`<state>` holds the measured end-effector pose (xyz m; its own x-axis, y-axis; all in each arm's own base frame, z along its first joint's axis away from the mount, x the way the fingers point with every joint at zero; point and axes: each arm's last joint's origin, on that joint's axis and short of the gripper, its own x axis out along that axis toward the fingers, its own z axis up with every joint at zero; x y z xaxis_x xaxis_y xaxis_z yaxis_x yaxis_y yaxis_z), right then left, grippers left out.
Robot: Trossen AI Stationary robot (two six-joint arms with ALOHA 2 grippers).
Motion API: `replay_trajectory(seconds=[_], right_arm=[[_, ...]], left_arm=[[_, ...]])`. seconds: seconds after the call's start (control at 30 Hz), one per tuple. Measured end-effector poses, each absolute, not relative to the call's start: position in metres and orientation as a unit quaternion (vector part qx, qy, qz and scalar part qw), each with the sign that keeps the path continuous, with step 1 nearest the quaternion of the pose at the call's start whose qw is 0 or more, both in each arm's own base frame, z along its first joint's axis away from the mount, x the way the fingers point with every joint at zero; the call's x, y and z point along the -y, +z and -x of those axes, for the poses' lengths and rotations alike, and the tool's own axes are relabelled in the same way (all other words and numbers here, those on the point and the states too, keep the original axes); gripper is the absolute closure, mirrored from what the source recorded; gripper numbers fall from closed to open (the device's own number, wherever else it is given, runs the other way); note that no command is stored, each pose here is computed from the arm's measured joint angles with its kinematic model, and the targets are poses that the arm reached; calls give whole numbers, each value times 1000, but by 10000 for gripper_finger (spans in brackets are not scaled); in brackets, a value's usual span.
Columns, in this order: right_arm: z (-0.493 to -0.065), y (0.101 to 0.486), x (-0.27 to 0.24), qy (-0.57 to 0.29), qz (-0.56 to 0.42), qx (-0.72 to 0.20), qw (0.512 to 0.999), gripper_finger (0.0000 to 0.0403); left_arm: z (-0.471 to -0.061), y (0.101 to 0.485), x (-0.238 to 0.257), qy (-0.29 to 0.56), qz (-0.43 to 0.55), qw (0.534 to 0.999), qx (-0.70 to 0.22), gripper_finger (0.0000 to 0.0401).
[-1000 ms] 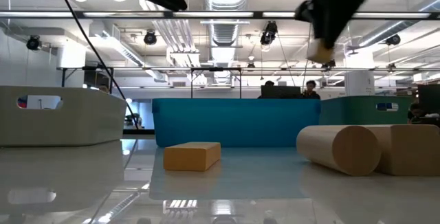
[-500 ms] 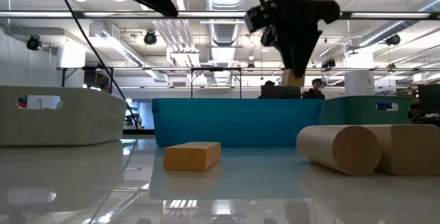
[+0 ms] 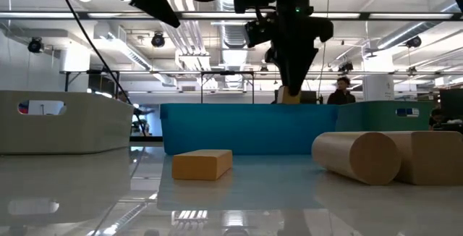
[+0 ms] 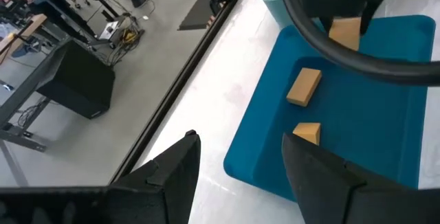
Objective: Sort & place blocks by color
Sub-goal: Put the yellow block into the blue bin
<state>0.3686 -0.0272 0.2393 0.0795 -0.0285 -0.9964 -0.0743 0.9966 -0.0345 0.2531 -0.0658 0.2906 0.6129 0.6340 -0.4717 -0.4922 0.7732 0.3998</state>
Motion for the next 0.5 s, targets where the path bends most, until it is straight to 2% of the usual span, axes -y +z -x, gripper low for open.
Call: replay_trajectory(seconds=[0.27,0.5], right_arm=[[-376,239,31,24,38,-650,759,284],[-387,205,32,46,22,-679,733,284]], left_arm=[[-253,291,66,316,-116,891,-306,212],[-253,290,66,316,-116,890,-307,212]])
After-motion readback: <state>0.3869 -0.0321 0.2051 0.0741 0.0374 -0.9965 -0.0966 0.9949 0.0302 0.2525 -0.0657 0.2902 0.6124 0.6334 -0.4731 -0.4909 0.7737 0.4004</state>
